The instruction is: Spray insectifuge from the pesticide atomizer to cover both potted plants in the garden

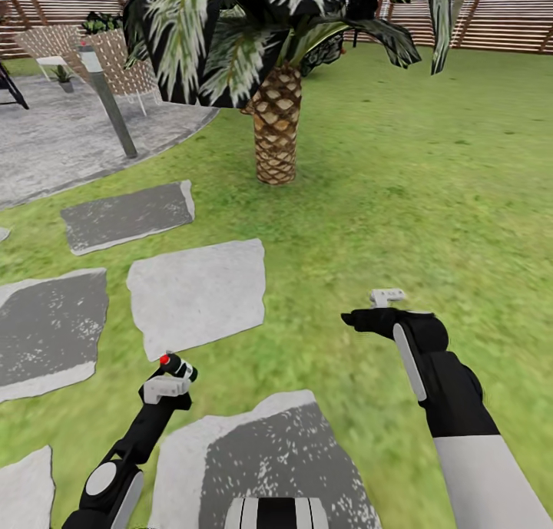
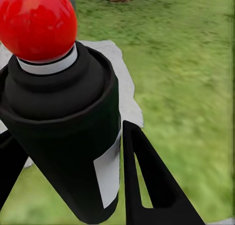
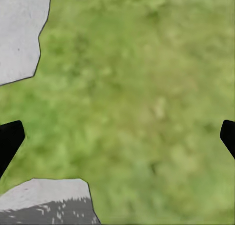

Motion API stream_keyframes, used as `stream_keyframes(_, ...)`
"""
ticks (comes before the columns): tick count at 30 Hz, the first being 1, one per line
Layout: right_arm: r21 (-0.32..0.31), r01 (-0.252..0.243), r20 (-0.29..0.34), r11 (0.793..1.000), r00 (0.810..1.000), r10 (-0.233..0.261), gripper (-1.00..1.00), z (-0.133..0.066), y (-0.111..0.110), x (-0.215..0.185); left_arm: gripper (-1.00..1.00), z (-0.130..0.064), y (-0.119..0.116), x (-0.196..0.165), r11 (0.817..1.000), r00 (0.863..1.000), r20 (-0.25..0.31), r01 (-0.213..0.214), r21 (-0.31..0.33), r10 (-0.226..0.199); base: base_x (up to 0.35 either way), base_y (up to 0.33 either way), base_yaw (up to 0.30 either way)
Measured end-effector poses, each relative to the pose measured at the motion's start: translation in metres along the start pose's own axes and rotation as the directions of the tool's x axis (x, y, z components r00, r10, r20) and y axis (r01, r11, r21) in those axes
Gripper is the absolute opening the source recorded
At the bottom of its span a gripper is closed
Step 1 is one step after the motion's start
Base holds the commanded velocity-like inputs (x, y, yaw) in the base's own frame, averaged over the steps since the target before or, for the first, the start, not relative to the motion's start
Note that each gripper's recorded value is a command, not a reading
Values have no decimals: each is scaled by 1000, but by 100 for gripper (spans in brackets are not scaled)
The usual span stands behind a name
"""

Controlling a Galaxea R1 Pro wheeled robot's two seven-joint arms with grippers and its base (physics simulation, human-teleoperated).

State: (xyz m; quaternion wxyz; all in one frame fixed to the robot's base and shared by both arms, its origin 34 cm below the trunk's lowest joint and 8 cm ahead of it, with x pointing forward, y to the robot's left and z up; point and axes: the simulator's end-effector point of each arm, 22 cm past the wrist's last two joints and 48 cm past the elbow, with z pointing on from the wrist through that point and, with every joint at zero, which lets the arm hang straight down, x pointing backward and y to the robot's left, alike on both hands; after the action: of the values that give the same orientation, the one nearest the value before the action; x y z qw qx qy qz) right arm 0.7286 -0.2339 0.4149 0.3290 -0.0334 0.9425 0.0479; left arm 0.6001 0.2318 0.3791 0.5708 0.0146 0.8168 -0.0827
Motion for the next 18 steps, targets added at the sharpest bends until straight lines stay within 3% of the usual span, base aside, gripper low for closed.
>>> stream_keyframes(18, 5, 11, 79, 1000, 997, -12, 100, -37, 3, -36, -100, -6, -7, -39, 1000, 998, 70, -11, 16, 10, 0, 0, 267)
